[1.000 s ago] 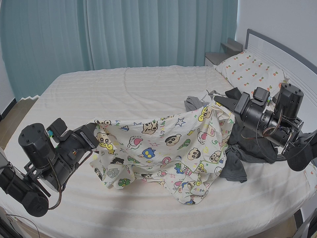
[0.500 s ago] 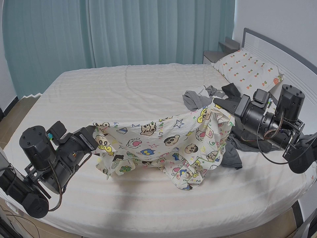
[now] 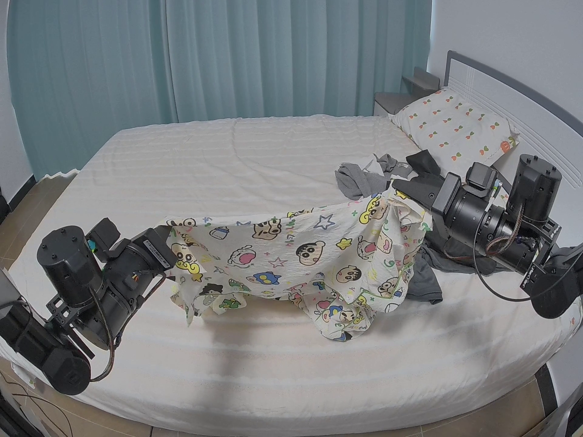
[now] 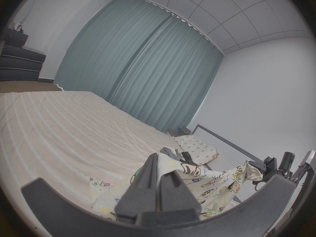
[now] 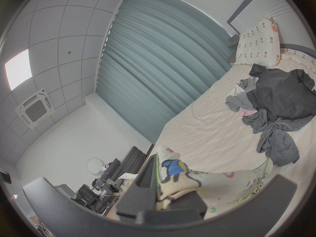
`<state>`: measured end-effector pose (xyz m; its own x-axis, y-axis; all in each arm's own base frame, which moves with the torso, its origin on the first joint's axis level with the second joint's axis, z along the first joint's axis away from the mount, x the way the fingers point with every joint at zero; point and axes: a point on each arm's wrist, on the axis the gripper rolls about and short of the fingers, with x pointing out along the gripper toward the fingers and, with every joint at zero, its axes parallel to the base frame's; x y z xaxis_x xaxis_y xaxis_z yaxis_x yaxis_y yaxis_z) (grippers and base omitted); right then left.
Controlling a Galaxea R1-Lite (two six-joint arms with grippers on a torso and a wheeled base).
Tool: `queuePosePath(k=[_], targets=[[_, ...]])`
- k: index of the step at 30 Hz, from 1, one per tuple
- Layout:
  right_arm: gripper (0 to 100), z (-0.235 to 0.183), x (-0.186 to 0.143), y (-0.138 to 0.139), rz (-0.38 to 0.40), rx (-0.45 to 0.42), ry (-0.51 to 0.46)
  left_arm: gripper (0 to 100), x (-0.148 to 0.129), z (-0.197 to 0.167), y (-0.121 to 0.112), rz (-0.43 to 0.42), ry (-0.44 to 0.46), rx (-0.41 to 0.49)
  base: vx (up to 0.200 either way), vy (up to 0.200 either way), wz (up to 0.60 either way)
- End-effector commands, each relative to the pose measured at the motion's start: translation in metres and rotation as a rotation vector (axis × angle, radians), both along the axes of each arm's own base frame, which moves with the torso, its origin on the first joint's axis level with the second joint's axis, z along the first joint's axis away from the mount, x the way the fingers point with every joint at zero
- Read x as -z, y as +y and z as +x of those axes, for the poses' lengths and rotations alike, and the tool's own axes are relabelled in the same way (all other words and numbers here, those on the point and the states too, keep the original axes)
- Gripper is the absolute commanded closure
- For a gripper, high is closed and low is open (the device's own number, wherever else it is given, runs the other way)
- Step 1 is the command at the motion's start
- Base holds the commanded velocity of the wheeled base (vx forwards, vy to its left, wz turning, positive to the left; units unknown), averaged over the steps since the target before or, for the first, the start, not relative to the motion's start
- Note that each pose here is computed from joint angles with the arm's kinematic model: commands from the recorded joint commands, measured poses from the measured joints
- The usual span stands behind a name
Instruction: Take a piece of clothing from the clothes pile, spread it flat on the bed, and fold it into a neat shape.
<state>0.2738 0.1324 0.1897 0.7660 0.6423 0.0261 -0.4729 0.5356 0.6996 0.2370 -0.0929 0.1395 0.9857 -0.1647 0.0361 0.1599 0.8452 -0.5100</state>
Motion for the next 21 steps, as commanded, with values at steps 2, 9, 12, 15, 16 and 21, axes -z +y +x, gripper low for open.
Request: queuePosePath(k=[2, 9, 12, 15, 16, 21], targets=[[100, 0.0, -0.001, 0.0, 0.002, -0.002, -0.003, 100, -0.003, 0.005, 0.007, -0.004, -0.013, -0.034, 0.0, 0.2, 0.0], [100, -0.001, -0.003, 0.001, 0.005, -0.006, -0.01, 100, -0.005, 0.006, 0.011, -0.006, -0.022, -0.051, 0.0, 0.2, 0.0], [100, -0.002, -0.004, 0.004, 0.007, -0.016, -0.014, 100, -0.009, 0.007, 0.014, 0.0, -0.037, -0.064, 0.0, 0.2, 0.0], [100, -0.004, -0.006, 0.006, 0.009, -0.025, -0.022, 100, -0.012, 0.008, 0.017, 0.004, -0.053, -0.077, 0.0, 0.2, 0.0], [100, -0.004, -0.007, 0.006, 0.01, -0.025, -0.024, 100, -0.012, 0.008, 0.017, 0.004, -0.053, -0.078, 0.0, 0.2, 0.0], [100, -0.008, -0.011, 0.011, 0.012, -0.044, -0.041, 100, -0.019, 0.004, 0.019, -0.005, -0.077, -0.081, 0.0, 0.2, 0.0]])
